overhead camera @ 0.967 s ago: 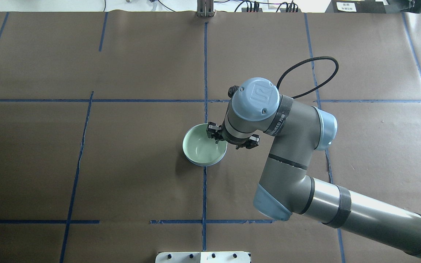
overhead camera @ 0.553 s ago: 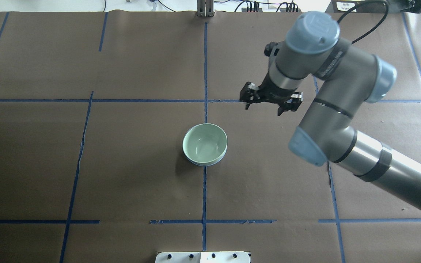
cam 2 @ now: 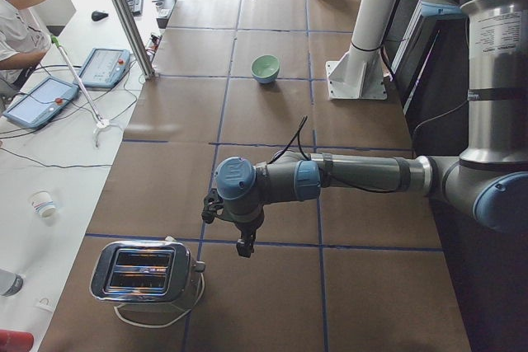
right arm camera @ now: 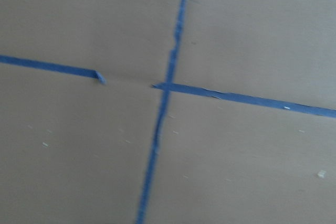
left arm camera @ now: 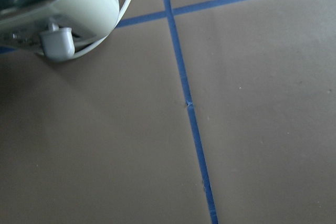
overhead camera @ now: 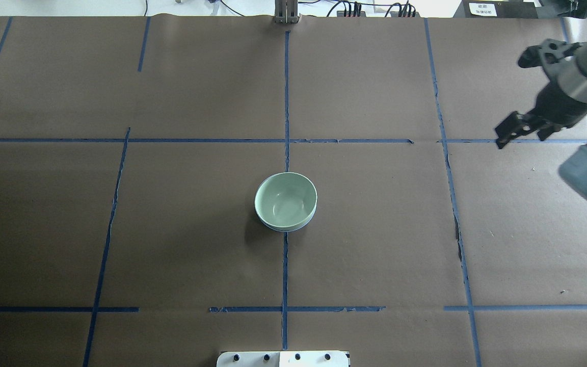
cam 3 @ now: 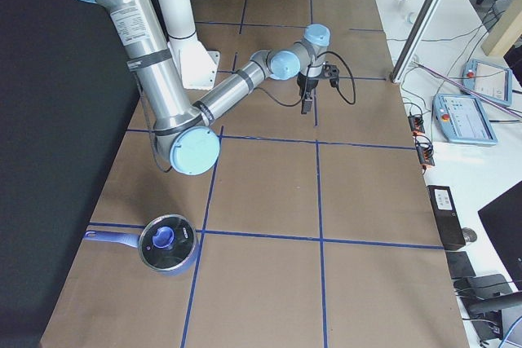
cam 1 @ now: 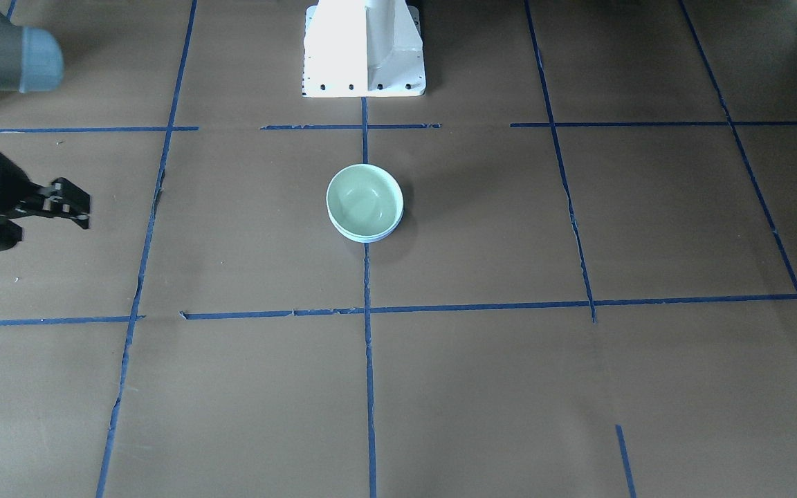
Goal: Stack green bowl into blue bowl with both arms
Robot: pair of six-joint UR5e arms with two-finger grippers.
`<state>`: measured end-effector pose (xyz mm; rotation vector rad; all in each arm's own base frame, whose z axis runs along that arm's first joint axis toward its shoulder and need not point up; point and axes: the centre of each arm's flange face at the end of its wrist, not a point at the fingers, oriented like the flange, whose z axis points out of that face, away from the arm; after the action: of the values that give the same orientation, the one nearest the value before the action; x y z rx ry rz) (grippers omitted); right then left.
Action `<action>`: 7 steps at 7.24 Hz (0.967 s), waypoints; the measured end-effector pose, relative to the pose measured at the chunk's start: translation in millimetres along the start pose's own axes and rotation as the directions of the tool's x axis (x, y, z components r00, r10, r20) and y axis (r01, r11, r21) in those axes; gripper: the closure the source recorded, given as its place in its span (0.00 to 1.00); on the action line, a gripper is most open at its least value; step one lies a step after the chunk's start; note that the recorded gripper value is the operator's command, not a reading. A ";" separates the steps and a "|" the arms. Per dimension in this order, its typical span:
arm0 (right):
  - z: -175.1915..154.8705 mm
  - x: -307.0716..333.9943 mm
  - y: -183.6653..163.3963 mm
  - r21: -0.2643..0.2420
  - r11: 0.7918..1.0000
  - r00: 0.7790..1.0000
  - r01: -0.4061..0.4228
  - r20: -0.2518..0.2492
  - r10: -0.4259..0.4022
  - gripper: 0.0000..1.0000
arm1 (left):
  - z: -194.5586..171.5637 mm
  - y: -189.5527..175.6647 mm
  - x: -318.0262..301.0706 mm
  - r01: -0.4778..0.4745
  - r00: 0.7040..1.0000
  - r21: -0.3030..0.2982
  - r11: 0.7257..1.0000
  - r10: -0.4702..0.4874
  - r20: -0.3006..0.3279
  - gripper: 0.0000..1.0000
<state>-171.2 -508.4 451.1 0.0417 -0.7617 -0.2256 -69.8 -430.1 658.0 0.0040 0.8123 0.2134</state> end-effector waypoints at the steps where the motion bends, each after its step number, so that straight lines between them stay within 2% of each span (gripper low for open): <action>1: -7.7 72.1 44.1 -0.011 1.000 1.000 0.026 -0.008 -0.026 0.00 | 2.6 1.0 -2.1 0.006 1.000 -0.005 1.000 -0.006 -0.002 0.00; 2: -13.8 131.8 88.0 -0.018 1.000 1.000 0.004 -0.016 -0.005 0.00 | 3.0 0.8 -2.3 0.006 1.000 -0.004 1.000 -0.006 -0.004 0.00; 4: -6.7 201.2 156.9 -0.051 0.994 0.995 -0.099 -0.032 0.098 0.00 | 1.6 0.1 -0.9 -0.003 1.000 0.001 1.000 0.003 -0.006 0.00; 5: 1.3 215.7 173.1 -0.071 0.989 0.991 -0.132 -0.034 0.130 0.00 | -0.7 -0.7 1.2 -0.009 1.000 0.005 1.000 0.009 -0.004 0.00; 7: 9.5 229.9 182.9 -0.089 0.984 0.988 -0.155 -0.032 0.153 0.00 | -2.9 -1.2 2.9 -0.014 1.000 0.007 1.000 0.014 0.002 0.00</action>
<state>17.7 -379.7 635.9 -0.1004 -0.7257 -0.1121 -69.8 -431.0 653.8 0.0169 0.8117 0.2238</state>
